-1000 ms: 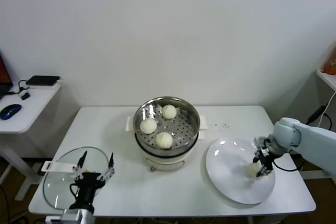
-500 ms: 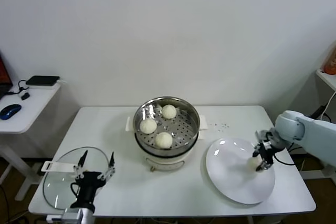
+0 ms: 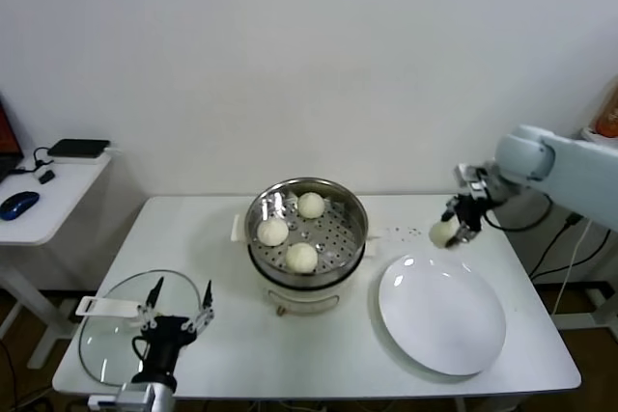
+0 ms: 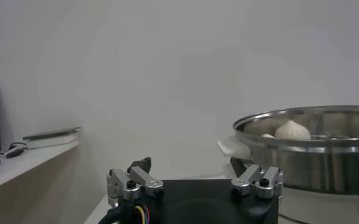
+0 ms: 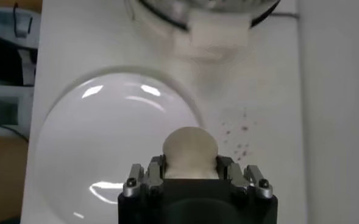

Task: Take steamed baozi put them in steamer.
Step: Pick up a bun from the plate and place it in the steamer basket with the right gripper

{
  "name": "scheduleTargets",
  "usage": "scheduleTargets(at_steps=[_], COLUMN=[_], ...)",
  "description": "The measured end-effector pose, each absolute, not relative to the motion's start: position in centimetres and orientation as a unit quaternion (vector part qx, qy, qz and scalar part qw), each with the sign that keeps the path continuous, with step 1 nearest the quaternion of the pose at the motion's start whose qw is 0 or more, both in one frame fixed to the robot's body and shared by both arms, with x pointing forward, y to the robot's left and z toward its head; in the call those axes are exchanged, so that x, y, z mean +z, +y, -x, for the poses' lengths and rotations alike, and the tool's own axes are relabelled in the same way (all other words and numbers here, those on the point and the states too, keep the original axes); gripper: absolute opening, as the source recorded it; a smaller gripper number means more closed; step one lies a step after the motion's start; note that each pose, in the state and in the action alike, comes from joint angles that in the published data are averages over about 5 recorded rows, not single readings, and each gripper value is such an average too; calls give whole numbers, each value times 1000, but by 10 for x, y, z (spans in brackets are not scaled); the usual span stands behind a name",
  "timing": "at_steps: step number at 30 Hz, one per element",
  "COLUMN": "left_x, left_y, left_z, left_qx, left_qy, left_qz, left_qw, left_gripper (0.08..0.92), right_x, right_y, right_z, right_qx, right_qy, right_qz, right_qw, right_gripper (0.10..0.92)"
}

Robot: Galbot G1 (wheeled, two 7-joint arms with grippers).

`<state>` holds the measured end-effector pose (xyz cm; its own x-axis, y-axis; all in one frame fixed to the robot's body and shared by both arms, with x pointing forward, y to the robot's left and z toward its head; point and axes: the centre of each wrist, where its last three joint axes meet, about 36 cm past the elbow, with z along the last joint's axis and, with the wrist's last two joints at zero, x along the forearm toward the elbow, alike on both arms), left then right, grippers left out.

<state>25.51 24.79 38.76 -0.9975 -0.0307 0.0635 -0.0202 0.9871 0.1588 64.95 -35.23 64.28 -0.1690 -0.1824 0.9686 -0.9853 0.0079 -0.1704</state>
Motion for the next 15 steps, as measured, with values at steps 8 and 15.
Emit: scheduleTargets(at_steps=[8,15], left_x=[389,390], left_y=[247,247], left_z=[-258,-258], left_qx=[-79,-79], left_qy=[-996,-996], left_qz=[-12,-11], left_qw=[29,28], left_gripper=[823,823], right_x=[717,739], right_y=[-294,-228], right_z=[-680,-693], right_qx=[506,516], right_qy=[-597,-589], right_qz=[-507,-523], right_qw=[361,336], right_gripper=[565,566])
